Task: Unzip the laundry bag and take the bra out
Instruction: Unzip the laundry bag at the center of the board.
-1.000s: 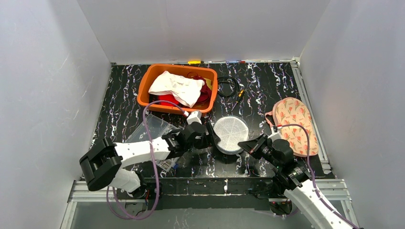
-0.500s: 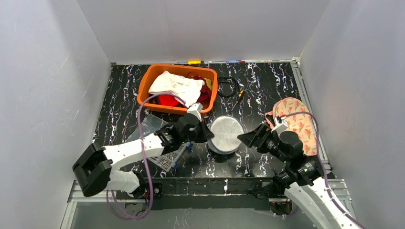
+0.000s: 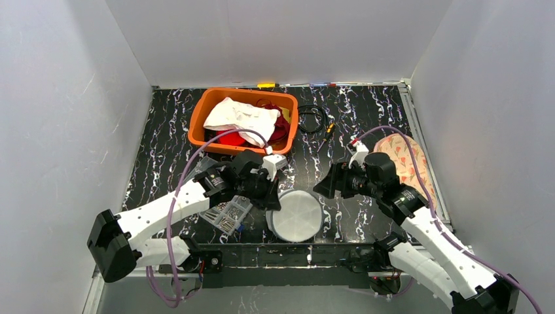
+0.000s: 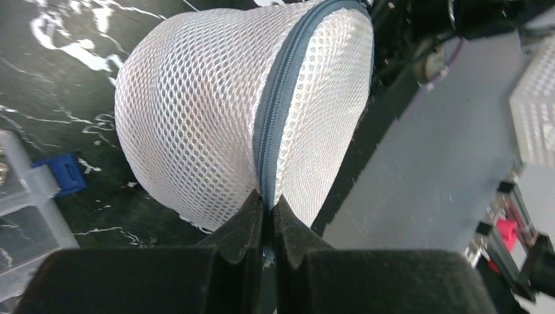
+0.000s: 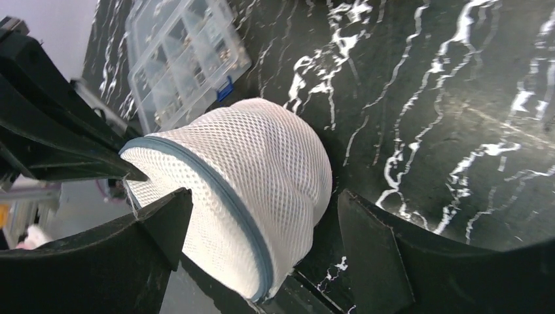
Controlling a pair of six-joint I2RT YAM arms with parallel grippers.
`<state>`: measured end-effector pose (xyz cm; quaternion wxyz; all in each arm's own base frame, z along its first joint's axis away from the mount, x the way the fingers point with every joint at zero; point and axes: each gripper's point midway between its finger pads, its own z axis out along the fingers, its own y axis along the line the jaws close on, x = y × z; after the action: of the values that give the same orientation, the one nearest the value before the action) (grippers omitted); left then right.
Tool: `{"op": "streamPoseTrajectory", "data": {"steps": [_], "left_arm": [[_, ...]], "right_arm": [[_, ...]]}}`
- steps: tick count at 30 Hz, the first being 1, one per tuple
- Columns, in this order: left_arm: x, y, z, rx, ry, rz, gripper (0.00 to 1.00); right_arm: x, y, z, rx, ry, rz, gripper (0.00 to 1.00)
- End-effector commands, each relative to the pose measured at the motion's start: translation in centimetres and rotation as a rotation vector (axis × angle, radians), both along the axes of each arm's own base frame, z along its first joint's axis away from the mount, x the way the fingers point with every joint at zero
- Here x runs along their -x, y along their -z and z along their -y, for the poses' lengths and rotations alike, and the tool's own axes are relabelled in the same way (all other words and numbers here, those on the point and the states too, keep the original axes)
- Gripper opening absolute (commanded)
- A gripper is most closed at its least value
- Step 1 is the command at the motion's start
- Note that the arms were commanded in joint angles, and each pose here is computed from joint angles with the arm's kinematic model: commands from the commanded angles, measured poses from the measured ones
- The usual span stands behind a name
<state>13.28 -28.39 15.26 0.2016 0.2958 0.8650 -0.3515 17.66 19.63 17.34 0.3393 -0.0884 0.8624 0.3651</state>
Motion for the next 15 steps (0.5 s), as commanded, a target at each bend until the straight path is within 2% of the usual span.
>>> {"op": "streamPoseTrajectory", "data": {"steps": [1, 4, 9, 15], "left_arm": [[3.9, -1.0, -0.8, 0.058, 0.194, -0.072, 0.0], [4.1, -1.0, -0.6, 0.052, 0.22, -0.087, 0.0], [3.5, -0.6, 0.0, 0.022, 0.242, -0.103, 0.0], [2.3, -0.5, 1.3, 0.019, 0.241, -0.1, 0.0]], "right_arm": [[1.9, -1.8, -2.5, -0.134, -0.204, 0.085, 0.87], [3.1, -1.7, -2.8, -0.172, -0.255, 0.078, 0.84], [5.4, -0.1, -3.1, -0.196, -0.341, -0.014, 0.82], [6.2, 3.0, -2.8, -0.179, -0.333, -0.116, 0.66]]}}
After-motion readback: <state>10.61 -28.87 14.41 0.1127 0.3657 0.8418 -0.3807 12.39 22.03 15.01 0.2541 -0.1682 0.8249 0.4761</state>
